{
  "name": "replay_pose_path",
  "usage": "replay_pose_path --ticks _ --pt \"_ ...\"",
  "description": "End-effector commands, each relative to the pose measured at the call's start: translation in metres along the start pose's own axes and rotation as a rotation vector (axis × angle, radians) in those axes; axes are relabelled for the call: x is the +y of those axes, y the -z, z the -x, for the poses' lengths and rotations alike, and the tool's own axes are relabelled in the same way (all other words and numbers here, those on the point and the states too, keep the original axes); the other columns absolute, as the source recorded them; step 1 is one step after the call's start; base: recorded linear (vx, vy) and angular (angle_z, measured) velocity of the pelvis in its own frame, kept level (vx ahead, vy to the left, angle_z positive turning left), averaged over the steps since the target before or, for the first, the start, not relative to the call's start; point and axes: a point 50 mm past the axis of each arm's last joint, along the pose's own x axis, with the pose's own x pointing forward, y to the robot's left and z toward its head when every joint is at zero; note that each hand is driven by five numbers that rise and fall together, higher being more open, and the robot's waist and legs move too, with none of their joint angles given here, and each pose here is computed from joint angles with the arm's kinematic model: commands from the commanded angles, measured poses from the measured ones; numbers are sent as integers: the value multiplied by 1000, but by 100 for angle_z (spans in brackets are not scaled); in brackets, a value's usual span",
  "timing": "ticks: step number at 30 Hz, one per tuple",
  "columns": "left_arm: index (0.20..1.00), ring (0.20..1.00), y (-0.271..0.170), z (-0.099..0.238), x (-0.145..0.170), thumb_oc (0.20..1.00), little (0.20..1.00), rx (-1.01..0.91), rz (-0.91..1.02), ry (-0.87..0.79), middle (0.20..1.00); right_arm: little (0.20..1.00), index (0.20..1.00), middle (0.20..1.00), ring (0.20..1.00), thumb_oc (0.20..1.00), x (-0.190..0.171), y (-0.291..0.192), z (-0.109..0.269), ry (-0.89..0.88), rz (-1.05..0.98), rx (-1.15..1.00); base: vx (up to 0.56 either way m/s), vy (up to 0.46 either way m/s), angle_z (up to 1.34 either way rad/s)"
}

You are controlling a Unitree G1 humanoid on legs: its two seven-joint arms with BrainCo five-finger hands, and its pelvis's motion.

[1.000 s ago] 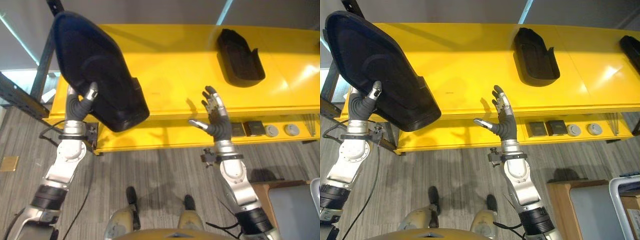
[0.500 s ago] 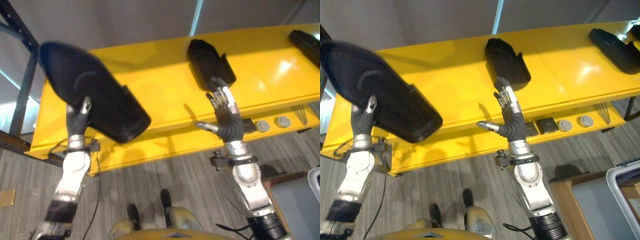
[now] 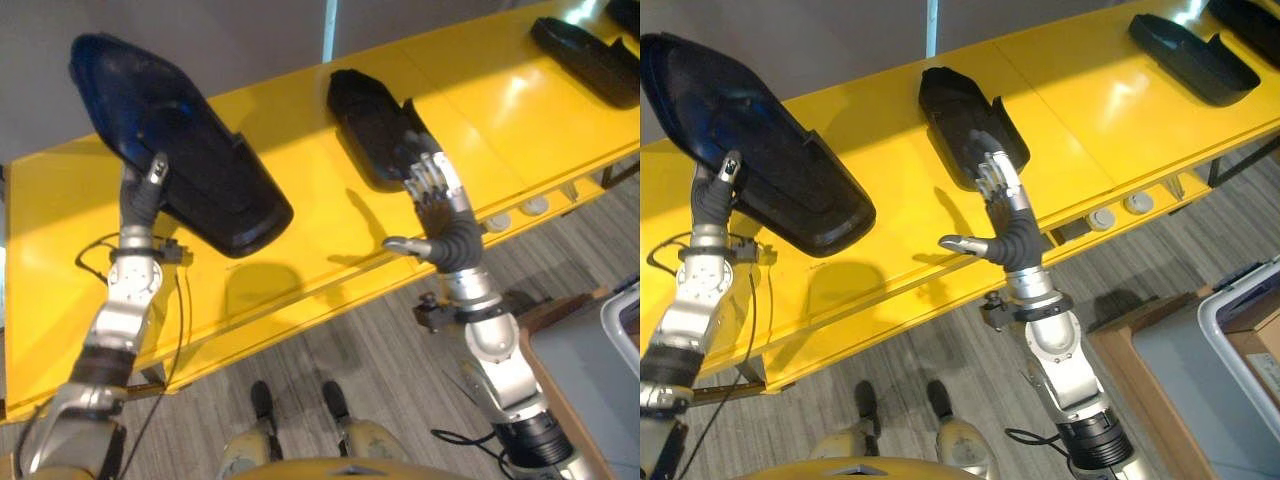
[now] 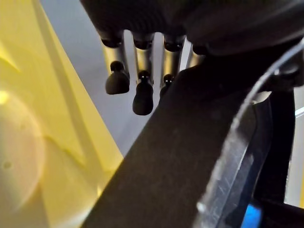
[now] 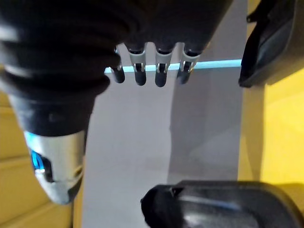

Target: Move parts from the plastic box to the shelf.

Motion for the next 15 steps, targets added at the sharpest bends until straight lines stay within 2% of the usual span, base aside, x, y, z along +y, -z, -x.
replay_pose_path --ticks 1,5,8,9,15 --pt "200 200 -6 -15 25 200 200 -24 -36 -46 200 1000 1000 1000 1000 1000 -4 -21 -6 -4 32 -130 -48 43 -7" --pt "200 200 -7 -38 34 200 200 28 -42 -7 200 1000 1000 1000 1000 1000 -2 -20 -10 -15 44 -134 -23 10 -2" --pt "200 200 -13 -54 51 200 200 44 -117 7 200 1000 1000 1000 1000 1000 -2 -20 -13 -16 43 -146 -39 -18 -7" --pt "200 200 -16 -56 65 200 200 52 -179 13 200 1000 1000 1000 1000 1000 -2 -22 -14 -22 52 -155 -18 -26 -8" --pt "200 200 -21 -61 94 200 200 87 -353 82 200 1000 1000 1000 1000 1000 1 -19 -15 -64 44 -144 -2 -7 -3"
